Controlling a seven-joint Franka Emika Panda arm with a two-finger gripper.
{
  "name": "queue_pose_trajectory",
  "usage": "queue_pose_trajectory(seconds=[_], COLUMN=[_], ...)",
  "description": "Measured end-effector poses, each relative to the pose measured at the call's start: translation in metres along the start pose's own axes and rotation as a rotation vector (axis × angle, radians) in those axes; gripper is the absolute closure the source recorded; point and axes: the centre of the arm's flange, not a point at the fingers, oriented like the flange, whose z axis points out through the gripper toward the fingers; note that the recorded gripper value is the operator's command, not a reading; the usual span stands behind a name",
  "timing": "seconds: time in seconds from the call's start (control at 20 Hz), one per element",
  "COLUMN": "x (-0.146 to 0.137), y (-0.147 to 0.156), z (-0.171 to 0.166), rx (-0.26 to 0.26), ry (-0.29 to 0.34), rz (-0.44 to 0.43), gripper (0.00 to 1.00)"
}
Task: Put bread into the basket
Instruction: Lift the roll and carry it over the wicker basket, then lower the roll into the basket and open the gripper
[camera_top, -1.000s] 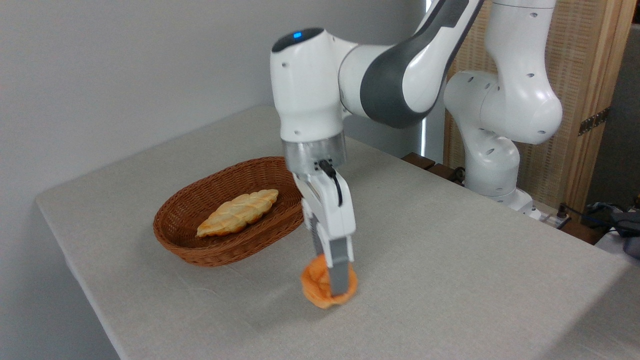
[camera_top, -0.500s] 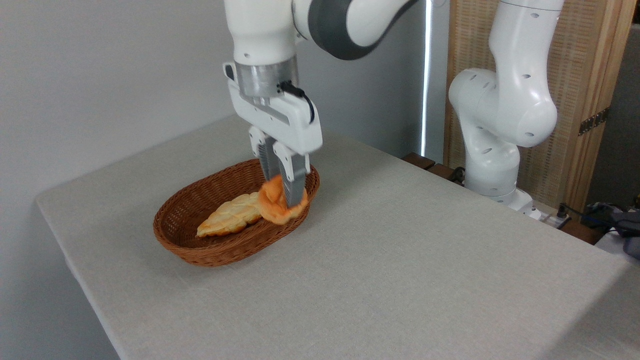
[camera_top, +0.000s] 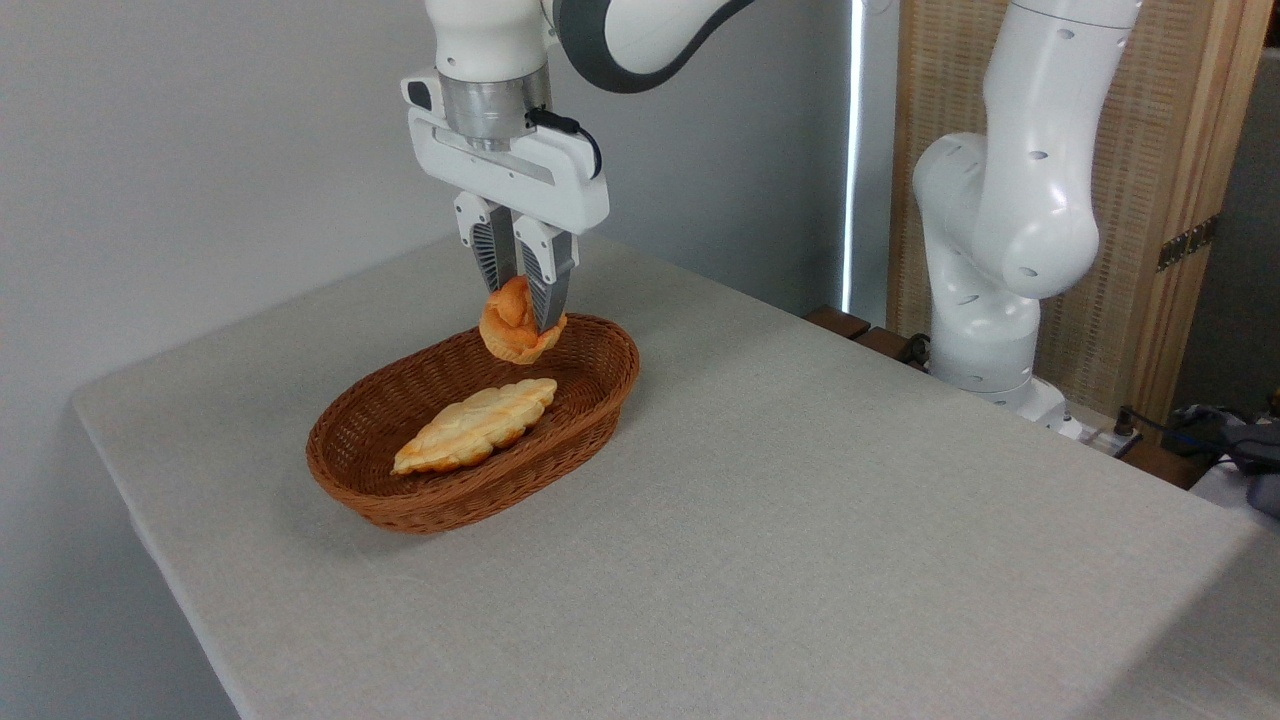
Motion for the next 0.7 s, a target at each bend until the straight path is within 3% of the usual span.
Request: queue_pose_trajectory(seconds=[0.25,0.45,0.7], x=[0.0017,0.003,0.0073], y=[-0.0034,-0.004,-0.0052], z=[-0.0004,0.0045,0.0026], rx=[0.0,0.0,0.008], ry=[0.015,0.005,0.04], rz=[-0.007,-0.008,-0.009], gripper=[0.22,0.01,0.0])
